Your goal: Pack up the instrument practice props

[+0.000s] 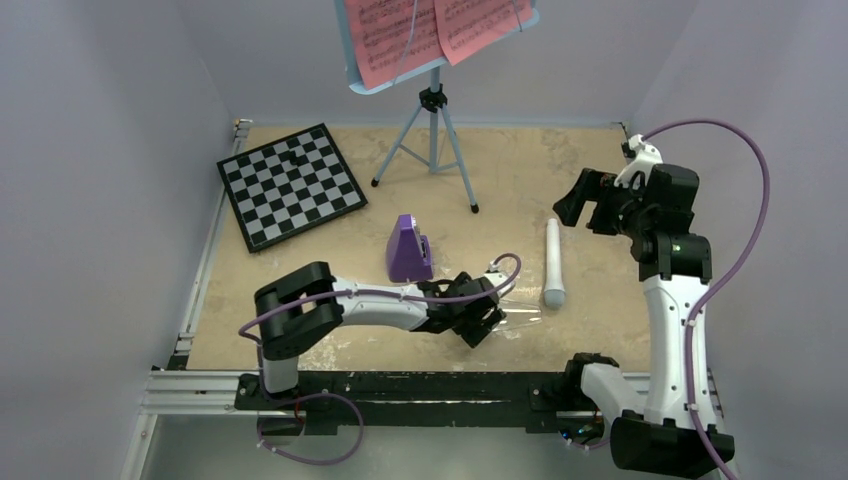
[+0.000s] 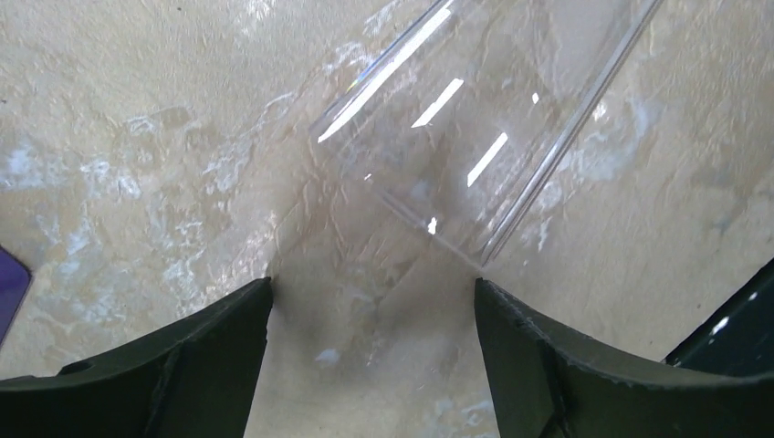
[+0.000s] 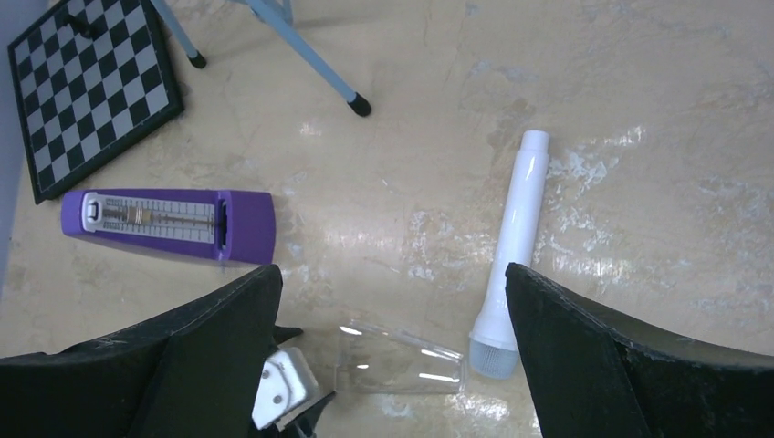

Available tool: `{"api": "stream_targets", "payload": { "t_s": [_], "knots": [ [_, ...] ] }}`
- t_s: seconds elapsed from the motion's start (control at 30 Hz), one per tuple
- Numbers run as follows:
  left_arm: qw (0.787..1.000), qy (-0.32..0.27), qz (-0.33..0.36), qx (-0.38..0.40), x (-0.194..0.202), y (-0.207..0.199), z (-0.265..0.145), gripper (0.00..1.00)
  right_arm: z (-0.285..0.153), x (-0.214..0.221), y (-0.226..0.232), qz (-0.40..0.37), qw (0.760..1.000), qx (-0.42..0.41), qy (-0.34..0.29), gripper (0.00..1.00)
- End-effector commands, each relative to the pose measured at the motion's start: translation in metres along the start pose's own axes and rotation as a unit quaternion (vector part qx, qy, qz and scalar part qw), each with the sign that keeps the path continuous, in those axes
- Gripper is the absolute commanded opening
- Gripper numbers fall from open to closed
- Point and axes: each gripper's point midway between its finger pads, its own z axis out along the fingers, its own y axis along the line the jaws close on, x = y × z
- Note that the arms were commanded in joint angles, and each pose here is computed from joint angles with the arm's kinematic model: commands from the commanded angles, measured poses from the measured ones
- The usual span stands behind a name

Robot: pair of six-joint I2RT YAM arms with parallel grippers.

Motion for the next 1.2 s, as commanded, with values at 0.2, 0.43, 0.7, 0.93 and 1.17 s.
{"api": "stream_targets", "payload": {
  "t_s": [0.2, 0.43, 0.7, 0.93, 1.17],
  "knots": [
    [0.979, -0.049, 0.188, 0.068, 0.023, 0.005, -0.033, 0.97, -0.010, 0.017, 0.003, -0.025, 0.999, -0.012, 0.043, 0.98],
    [0.928, -0.130, 0.308, 0.167, -0.035, -0.040, -0.045, 1.00, -0.029, 0.020, 0.004, -0.027, 0.998, 0.001, 0.063, 0.99],
    [0.946, -0.130, 0.251, 0.160, -0.089, -0.064, -0.014, 1.00, -0.047, 0.019, 0.006, -0.040, 0.998, 0.011, 0.054, 0.99],
    [0.959, -0.101, 0.215, 0.154, -0.096, -0.057, 0.014, 0.99, -0.051, 0.018, 0.005, -0.036, 0.998, 0.016, 0.048, 0.99],
    [0.959, -0.061, 0.223, 0.162, -0.074, -0.049, 0.028, 0.93, -0.050, 0.018, 0.002, -0.025, 0.998, 0.020, 0.052, 0.99]
  ]
}}
